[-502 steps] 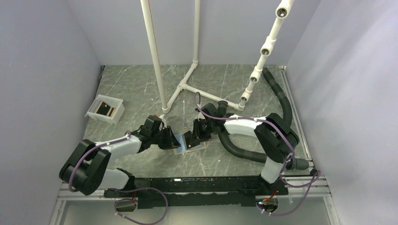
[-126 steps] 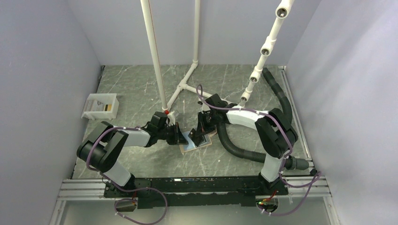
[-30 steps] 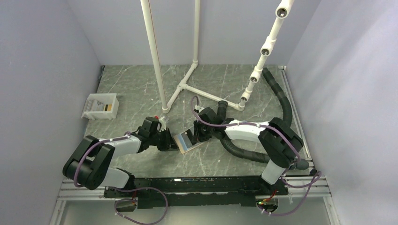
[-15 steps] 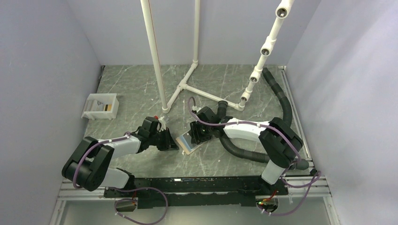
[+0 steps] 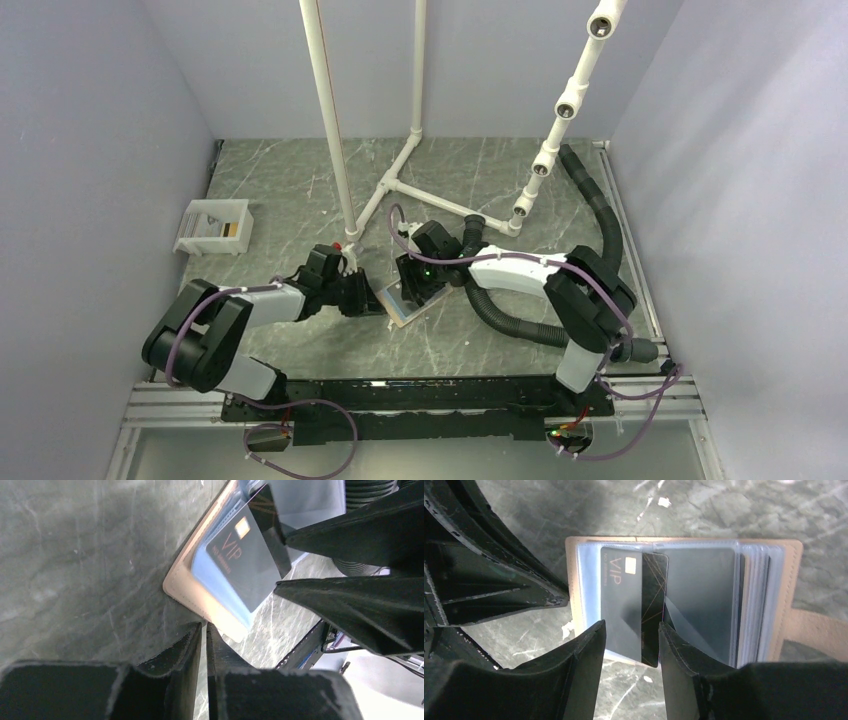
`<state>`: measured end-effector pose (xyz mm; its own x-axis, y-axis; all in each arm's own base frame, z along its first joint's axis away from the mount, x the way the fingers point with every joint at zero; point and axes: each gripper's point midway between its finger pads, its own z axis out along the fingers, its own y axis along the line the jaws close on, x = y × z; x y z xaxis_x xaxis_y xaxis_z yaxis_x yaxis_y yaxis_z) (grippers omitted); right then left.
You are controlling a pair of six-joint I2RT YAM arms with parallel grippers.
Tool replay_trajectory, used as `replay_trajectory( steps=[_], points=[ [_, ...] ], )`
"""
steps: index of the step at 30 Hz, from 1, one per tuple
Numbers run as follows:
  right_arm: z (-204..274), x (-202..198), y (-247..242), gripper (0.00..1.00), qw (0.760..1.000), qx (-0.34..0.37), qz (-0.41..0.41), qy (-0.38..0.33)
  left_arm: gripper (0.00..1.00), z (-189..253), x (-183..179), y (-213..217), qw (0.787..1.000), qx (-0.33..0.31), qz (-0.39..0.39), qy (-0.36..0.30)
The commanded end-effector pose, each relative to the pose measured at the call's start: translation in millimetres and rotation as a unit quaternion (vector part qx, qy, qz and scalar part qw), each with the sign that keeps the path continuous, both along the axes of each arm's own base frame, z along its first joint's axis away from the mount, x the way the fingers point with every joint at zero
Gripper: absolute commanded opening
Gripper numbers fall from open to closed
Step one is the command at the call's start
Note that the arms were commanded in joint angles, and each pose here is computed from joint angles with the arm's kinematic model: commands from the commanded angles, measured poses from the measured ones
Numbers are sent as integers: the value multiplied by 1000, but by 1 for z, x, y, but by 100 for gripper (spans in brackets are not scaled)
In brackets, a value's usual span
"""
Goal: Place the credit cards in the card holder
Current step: Insert the credit card into the card holder.
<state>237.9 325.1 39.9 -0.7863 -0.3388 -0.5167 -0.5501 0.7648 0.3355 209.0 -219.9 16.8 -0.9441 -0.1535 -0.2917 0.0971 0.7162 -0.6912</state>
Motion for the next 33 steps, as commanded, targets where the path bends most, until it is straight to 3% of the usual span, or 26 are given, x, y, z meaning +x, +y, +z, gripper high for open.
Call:
replay_trajectory(
  steps=[1,7,10,14,18,23,33],
  points=[
    [-13,1,10,46,999,12,29,1,17,-16,2,8,999,35,8,8],
    [4,-33,44,44,983,131,113,54,17,-17,2,9,999,37,7,8],
    [12,-25,38,45,985,140,83,52,17,-15,2,9,999,37,8,5],
    [29,-11,21,46,995,92,41,24,22,-10,-1,12,999,38,14,8],
    [57,-3,2,51,998,61,19,-15,34,-5,-14,14,998,27,34,34],
    [48,19,-29,53,999,11,-17,-35,48,2,-27,18,992,1,100,82],
    [-6,46,-43,28,996,-37,-80,-26,57,18,1,-10,984,-113,124,55]
  ],
)
